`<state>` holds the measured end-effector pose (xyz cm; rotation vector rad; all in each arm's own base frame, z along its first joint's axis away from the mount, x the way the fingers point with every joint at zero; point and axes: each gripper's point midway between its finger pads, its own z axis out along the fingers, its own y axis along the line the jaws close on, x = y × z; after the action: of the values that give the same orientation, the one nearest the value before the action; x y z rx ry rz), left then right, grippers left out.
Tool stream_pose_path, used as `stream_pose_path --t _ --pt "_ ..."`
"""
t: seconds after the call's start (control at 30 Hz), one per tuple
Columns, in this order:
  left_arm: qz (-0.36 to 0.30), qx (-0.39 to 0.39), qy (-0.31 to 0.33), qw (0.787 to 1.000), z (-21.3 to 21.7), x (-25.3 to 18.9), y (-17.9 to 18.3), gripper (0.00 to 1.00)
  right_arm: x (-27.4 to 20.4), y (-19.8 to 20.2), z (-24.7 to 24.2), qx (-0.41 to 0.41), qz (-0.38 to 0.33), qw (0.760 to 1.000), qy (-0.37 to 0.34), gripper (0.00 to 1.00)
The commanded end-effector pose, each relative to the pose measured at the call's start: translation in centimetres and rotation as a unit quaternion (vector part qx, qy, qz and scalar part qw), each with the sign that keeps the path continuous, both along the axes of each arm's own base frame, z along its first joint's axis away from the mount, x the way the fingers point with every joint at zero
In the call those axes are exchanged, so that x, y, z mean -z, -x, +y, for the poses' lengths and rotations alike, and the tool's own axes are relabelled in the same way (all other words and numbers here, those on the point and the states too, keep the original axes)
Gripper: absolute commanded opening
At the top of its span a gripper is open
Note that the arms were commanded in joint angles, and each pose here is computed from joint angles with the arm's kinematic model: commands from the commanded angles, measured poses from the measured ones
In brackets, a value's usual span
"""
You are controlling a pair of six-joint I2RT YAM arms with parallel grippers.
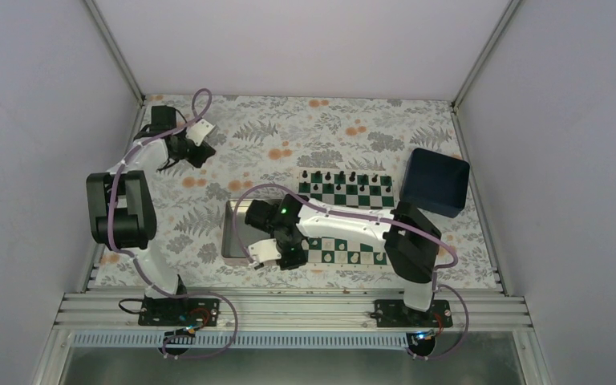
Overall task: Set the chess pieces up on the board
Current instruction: Adjust the storage box at the center of the board.
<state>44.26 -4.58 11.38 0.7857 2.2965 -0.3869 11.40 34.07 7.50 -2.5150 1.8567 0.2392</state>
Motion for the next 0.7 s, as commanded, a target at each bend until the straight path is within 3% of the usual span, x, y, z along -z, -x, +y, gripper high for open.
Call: stream_pose_path --t 0.0,0.33,0.67 --pt "0.008 0.022 0.005 1.0 -0.4 0.6 -0.3 0.02 -0.5 0.8 0.5 0.003 0.013 1.0 -0.021 0.04" --pt "0.01 0.022 0.013 1.0 -1.0 0.6 0.3 0.02 2.1 -0.3 1.2 0.009 -0.006 1.0 -0.012 0.04" --pt "0.011 0.022 0.014 1.0 -1.2 0.9 0.4 0.02 3.0 -4.6 1.4 0.041 -0.074 0.996 -0.002 0.04"
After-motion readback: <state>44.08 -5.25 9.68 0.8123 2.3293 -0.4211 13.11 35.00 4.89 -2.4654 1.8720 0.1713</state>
